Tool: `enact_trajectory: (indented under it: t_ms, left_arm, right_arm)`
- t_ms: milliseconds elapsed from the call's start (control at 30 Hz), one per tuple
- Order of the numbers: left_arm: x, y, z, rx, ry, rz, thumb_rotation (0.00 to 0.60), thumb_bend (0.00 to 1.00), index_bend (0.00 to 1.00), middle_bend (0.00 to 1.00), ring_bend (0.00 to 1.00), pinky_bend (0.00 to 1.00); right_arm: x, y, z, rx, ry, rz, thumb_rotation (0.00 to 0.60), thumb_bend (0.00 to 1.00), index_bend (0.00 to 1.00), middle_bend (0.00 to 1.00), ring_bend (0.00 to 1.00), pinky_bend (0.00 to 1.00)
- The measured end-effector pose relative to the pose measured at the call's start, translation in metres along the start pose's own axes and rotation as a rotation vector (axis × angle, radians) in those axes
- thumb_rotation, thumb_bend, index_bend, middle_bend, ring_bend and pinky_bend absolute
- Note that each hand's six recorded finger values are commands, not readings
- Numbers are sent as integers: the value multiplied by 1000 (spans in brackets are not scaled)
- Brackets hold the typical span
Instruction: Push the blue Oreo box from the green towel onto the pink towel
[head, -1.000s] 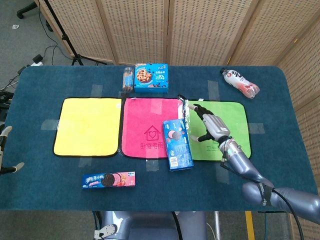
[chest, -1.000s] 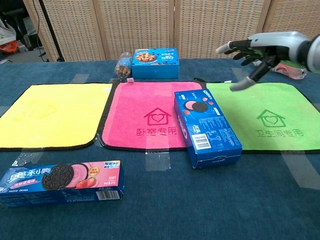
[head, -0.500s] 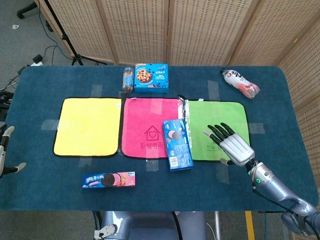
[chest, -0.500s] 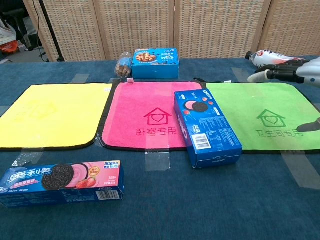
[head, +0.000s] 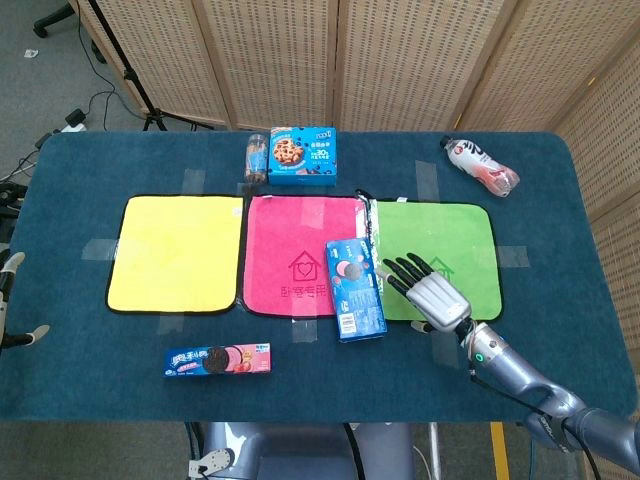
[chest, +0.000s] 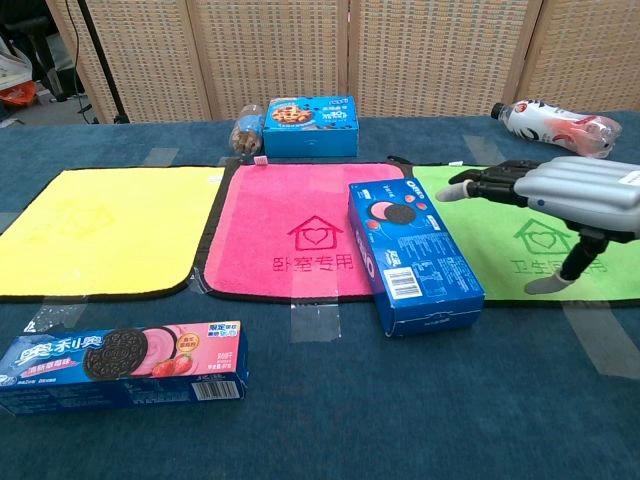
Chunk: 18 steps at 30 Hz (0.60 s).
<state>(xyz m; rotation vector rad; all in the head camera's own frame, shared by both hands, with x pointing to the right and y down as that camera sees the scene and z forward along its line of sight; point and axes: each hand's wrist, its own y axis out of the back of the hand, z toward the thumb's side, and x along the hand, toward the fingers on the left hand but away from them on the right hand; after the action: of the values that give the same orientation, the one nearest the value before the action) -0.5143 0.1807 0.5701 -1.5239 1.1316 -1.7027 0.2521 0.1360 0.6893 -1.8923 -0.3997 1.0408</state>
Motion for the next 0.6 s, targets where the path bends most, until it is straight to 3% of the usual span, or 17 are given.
enact_trajectory:
  t_ms: [600]
  left_arm:
    - [0, 2, -2, -12, 3, 1, 600, 0, 0, 0, 0, 0]
  right_arm:
    - [-83, 7, 29, -224, -107, -61, 600, 0, 0, 0, 0, 32]
